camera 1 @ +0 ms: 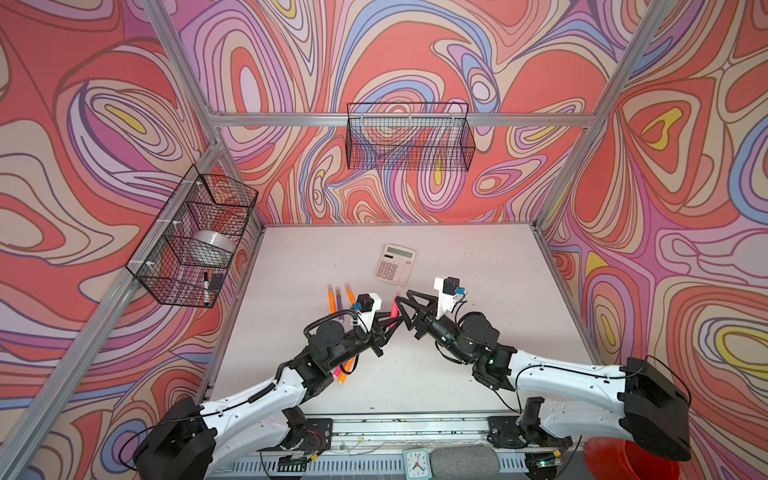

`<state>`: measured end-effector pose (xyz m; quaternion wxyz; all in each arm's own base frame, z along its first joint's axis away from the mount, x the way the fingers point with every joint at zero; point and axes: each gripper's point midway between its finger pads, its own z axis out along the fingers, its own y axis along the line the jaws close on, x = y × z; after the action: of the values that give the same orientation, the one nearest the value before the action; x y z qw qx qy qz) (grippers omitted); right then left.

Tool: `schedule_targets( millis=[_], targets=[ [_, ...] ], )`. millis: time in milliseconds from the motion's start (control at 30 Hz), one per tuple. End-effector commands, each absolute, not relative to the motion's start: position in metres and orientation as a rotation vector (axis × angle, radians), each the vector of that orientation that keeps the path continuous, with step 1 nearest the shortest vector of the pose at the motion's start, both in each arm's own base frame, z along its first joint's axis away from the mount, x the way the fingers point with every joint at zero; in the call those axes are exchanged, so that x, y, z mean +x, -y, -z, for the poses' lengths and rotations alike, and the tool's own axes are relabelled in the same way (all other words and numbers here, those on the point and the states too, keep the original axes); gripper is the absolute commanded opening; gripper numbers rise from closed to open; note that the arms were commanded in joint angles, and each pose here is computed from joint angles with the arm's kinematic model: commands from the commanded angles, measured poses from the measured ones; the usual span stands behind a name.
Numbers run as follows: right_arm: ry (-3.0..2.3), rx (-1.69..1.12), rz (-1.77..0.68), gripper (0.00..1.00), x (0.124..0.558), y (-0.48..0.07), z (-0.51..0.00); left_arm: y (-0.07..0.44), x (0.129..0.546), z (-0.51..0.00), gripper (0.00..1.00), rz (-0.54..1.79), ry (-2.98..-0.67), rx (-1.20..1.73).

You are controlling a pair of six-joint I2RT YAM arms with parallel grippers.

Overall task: Insert the pens into the pen caps
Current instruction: 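Press the cap down onto the pink marker with the right gripper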

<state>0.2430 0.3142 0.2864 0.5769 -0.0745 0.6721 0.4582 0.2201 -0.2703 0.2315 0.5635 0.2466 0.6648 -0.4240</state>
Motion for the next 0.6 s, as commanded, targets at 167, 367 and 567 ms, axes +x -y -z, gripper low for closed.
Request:
schedule_targets(
  millis=[167, 367, 567],
  targets=[
    [-1.559, -0.133, -0.990, 0.71, 0.238, -0.282, -0.306, 0.272, 0.217, -0.254, 0.00, 1.024, -1.466, 0.583],
    [-1.570, -0.217, -1.011, 0.72, 0.234, -0.297, -0.333, 0.271, 0.216, -0.253, 0.00, 1.006, -1.463, 0.603],
    [-1.781, -0.178, -0.874, 0.63, 0.261, -0.316, -0.317, 0.273, 0.212, -0.252, 0.00, 1.002, -1.448, 0.642]
  ],
)
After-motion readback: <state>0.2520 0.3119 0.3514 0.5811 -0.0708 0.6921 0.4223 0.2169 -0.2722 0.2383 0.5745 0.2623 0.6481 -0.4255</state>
